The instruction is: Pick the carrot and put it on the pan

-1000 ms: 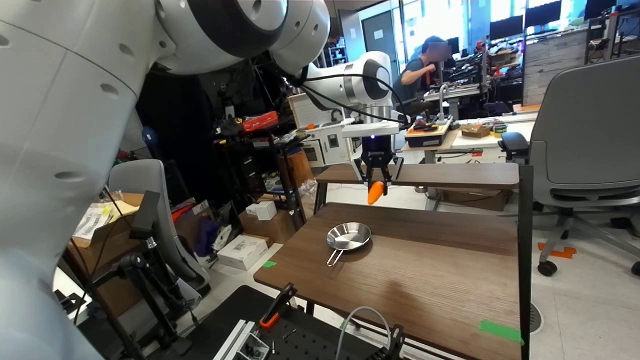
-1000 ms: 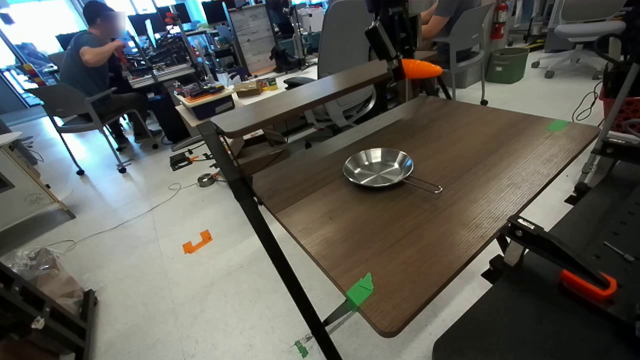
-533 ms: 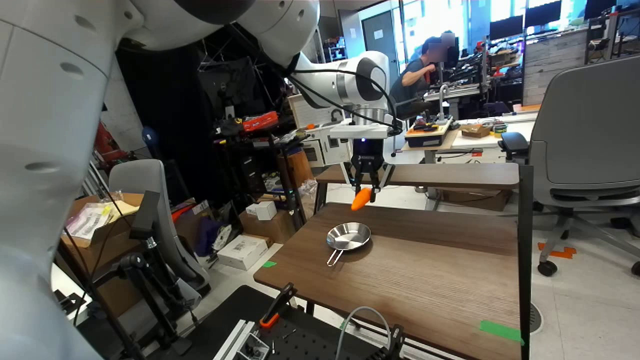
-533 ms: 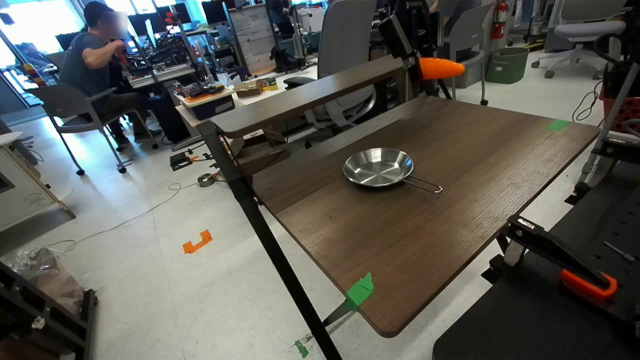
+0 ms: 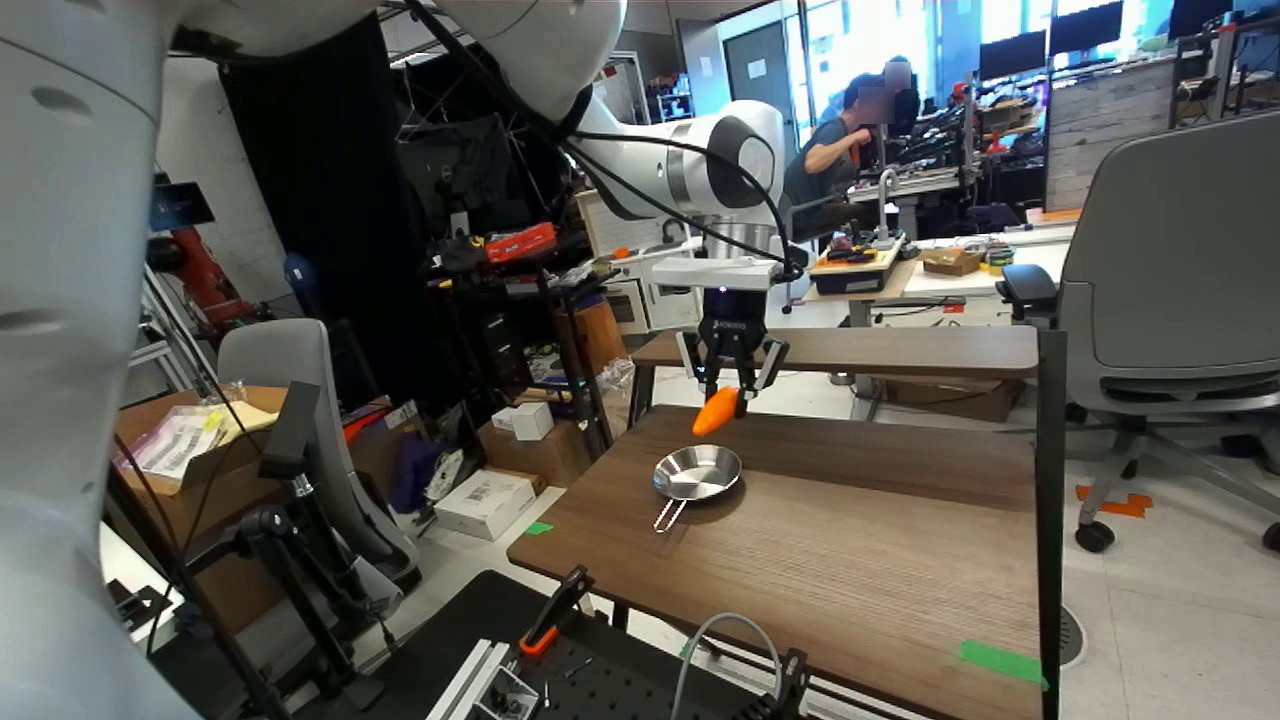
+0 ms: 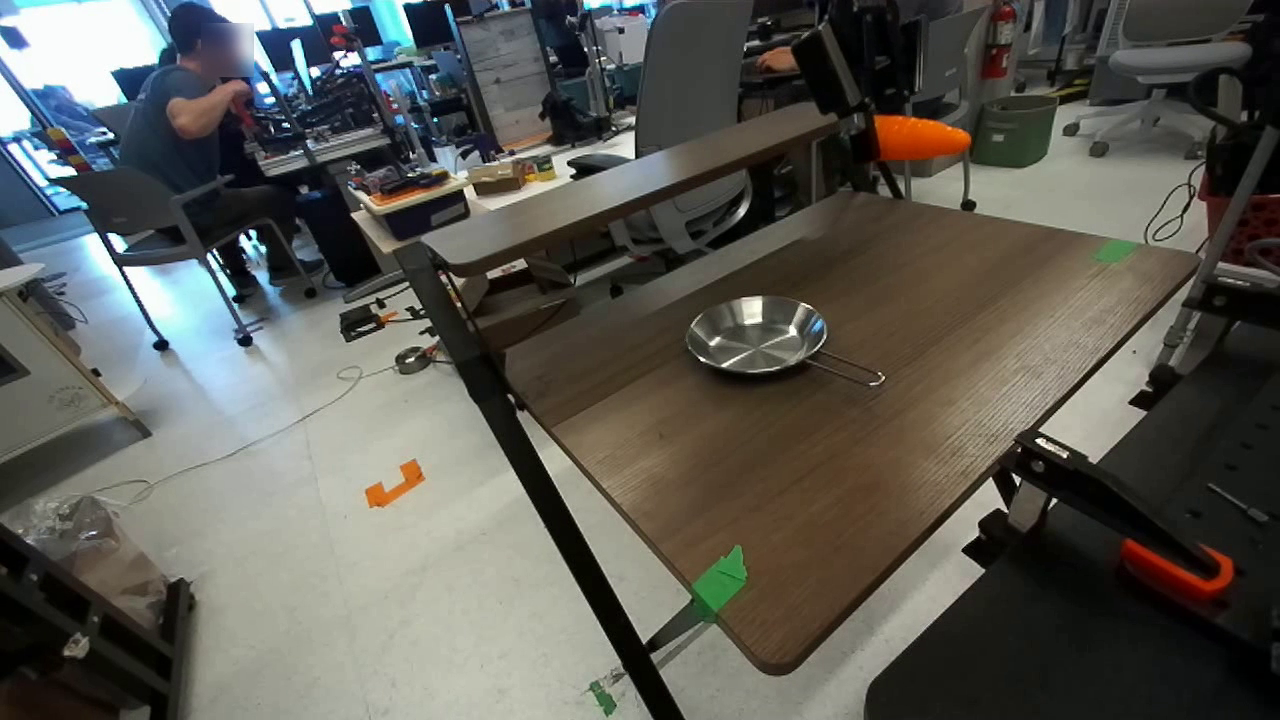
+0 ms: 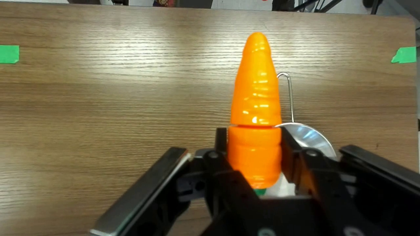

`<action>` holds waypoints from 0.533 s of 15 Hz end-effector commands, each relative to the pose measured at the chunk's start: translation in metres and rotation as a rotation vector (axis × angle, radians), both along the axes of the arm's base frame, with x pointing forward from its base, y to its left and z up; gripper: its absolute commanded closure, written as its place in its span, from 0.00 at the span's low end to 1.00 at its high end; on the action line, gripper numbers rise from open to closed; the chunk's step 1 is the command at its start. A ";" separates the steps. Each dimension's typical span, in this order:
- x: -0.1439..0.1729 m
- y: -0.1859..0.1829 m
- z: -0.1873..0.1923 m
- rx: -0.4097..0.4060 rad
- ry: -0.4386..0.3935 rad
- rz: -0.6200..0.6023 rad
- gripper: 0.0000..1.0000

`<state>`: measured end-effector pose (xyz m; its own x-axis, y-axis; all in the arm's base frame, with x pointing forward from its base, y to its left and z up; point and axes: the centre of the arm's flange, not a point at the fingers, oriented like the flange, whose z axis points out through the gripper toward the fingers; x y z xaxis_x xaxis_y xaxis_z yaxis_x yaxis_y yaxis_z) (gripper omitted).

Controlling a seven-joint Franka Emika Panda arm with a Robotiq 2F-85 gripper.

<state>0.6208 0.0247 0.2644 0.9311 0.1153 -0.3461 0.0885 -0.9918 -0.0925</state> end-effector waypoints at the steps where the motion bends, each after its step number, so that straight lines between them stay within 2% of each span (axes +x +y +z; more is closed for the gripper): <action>1: -0.018 -0.003 0.007 0.022 -0.021 -0.029 0.86; 8: -0.025 -0.005 0.011 0.038 -0.030 -0.043 0.86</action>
<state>0.6085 0.0244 0.2669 0.9351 0.1027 -0.3391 0.0712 -0.9920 -0.1041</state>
